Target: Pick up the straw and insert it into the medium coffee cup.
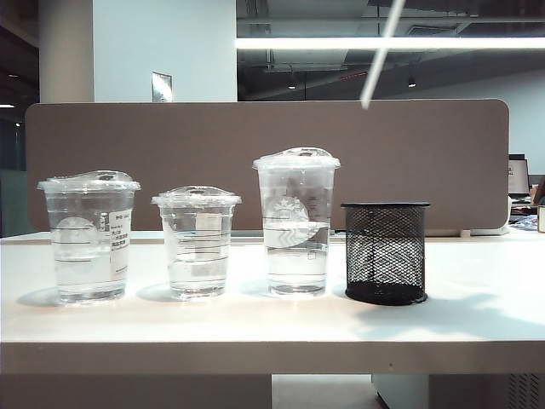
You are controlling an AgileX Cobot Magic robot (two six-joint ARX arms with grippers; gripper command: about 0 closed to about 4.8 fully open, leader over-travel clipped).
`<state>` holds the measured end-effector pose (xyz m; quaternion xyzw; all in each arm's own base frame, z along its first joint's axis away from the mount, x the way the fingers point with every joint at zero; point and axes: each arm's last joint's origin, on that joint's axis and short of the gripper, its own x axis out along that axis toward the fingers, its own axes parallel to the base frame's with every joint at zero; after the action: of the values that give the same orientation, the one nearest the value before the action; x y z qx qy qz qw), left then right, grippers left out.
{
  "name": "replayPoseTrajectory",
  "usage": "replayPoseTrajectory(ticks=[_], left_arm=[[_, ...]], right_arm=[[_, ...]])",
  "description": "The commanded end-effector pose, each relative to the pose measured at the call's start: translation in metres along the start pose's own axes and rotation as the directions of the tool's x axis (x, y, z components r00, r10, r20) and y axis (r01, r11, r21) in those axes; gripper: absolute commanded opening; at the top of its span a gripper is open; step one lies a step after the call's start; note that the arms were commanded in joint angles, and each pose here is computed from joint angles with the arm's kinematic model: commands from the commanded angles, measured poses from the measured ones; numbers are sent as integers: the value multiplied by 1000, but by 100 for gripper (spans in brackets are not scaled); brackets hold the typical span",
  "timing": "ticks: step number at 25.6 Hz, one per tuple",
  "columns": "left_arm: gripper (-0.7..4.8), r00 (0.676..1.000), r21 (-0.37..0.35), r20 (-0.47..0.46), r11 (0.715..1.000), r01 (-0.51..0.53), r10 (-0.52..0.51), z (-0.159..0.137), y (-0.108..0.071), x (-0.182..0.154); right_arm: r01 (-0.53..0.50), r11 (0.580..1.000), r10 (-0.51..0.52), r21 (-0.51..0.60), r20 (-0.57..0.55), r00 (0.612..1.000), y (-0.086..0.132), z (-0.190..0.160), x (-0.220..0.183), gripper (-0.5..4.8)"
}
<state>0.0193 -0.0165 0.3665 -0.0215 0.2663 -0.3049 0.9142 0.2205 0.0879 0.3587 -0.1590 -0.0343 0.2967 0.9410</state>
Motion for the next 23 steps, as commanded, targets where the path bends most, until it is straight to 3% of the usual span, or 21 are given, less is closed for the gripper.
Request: replayPoseTrajectory(ticks=[1, 6, 12, 19, 23], left_arm=[[-4, 997, 7, -6, 997, -81, 81, 0, 2, 0], [-4, 995, 17, 8, 995, -103, 103, 2, 3, 0], [-4, 995, 21, 15, 995, -100, 100, 3, 3, 0], [-4, 995, 22, 18, 995, -101, 100, 3, 3, -1], [-4, 995, 25, 22, 995, -101, 101, 3, 3, -1]], right_arm=[[-95, 995, 96, -22, 86, 992, 2, 45, 27, 40], [-237, 971, 239, -28, 103, 966, 33, 70, 78, 40], [-344, 939, 344, -19, 45, 938, 84, 61, 131, 40], [-473, 881, 473, -3, -48, 880, 134, 44, 144, 40], [-507, 862, 506, -9, -40, 861, 147, 48, 141, 40]])
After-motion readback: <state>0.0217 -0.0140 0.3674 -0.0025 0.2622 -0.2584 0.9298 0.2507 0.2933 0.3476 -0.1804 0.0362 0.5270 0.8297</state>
